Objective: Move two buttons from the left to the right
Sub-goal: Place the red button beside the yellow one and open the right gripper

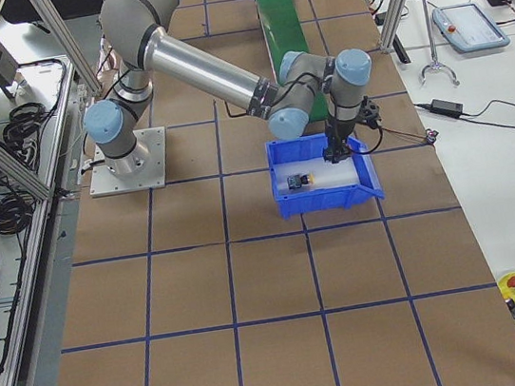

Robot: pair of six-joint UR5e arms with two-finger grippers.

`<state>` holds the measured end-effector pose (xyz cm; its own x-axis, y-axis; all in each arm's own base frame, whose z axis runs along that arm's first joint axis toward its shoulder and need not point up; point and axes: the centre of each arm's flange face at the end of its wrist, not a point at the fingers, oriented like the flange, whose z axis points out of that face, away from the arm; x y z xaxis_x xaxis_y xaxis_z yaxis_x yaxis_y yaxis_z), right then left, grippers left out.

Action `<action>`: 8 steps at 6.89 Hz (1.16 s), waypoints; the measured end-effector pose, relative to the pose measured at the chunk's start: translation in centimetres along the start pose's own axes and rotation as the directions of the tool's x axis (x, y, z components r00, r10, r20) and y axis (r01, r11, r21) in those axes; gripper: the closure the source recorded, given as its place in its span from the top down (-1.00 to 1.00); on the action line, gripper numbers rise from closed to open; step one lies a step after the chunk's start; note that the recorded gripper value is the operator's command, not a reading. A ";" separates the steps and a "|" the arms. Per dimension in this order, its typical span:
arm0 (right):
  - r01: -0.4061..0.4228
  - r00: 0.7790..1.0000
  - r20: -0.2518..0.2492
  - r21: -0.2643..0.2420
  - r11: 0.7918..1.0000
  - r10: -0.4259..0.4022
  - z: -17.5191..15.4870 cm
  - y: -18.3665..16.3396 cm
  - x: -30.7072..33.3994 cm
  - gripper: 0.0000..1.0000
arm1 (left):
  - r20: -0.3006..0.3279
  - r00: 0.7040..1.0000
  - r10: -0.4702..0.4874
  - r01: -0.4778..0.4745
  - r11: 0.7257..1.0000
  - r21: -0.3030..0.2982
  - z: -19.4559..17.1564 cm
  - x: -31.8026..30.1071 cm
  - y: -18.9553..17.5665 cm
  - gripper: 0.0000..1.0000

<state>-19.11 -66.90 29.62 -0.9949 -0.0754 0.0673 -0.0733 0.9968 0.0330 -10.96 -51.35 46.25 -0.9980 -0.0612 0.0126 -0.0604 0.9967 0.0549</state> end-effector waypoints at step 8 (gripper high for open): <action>-0.011 0.999 0.034 -0.054 0.998 0.012 7.4 -0.9 0.3 0.99 | 0.000 1.000 0.000 0.000 1.000 0.000 0.0 0.0 0.0 1.00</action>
<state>-19.85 -67.64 22.27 -0.9975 -0.0620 0.0337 -0.0589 0.9945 0.0863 -10.96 -51.38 46.27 -0.9981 -0.0611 0.0126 -0.0603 0.9967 0.0545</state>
